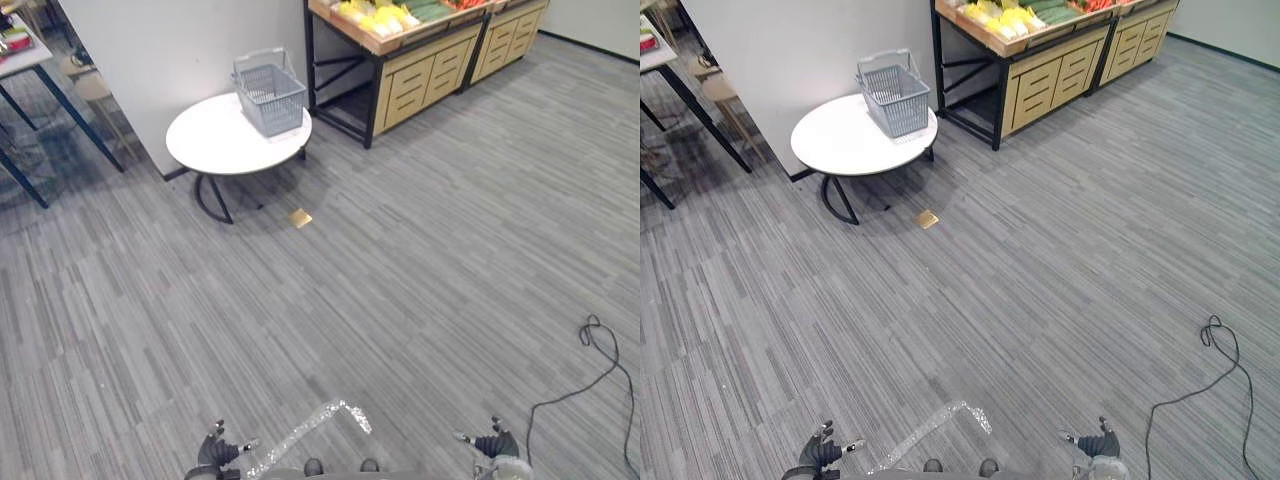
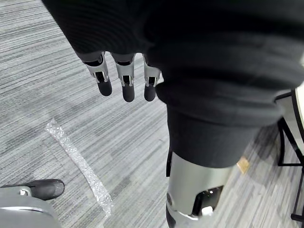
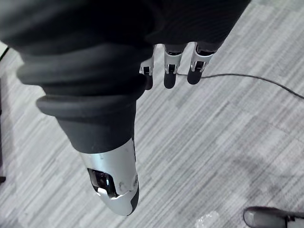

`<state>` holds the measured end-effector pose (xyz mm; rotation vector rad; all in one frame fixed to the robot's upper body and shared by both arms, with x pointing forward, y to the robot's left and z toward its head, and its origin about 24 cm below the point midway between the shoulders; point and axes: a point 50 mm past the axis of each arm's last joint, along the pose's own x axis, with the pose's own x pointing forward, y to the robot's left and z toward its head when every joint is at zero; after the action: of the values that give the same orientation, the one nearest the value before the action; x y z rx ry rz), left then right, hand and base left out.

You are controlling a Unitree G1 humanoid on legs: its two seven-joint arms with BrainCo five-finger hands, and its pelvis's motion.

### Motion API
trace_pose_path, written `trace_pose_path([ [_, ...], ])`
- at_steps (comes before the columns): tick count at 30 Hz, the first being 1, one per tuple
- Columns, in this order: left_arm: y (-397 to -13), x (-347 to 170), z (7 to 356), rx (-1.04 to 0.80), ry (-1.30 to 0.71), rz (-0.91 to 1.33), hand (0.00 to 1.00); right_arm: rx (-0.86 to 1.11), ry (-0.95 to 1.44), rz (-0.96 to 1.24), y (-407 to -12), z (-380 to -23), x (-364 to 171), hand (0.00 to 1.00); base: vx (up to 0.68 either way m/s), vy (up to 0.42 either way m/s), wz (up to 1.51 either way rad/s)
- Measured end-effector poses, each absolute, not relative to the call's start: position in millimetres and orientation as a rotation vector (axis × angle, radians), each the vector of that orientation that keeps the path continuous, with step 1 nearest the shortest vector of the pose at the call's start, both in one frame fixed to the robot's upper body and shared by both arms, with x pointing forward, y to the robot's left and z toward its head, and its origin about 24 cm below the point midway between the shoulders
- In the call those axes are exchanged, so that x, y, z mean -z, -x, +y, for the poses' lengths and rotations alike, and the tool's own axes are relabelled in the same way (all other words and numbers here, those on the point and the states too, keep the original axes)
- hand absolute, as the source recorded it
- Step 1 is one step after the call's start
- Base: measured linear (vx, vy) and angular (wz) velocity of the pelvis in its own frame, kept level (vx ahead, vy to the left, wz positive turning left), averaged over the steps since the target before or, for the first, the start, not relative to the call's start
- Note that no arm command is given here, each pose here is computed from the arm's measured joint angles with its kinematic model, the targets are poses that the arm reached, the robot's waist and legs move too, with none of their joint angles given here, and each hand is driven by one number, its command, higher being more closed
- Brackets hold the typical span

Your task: Pick vegetable in the basket

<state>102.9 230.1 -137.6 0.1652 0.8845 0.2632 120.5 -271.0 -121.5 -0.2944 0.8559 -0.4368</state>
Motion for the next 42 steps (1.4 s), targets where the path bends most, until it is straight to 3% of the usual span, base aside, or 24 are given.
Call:
trace_pose_path([
  [9,-129,117,235,-0.241,-0.196,0.728,0.0,0.332,0.342,0.735,-142,-263,107,0.0,0.03,0.0,-0.02],
  [24,-130,105,238,-0.293,-0.189,0.663,0.0,0.373,0.313,0.719,-148,-261,104,0.0,0.01,0.045,-0.07],
  [35,-154,96,238,-0.319,-0.188,0.6,0.0,0.356,0.322,0.629,-164,-259,89,0.0,0.5,-0.005,0.34],
  [42,-157,102,215,-0.301,-0.117,0.609,0.0,0.284,0.313,0.536,-187,-238,77,0.0,0.76,-0.18,0.15],
])
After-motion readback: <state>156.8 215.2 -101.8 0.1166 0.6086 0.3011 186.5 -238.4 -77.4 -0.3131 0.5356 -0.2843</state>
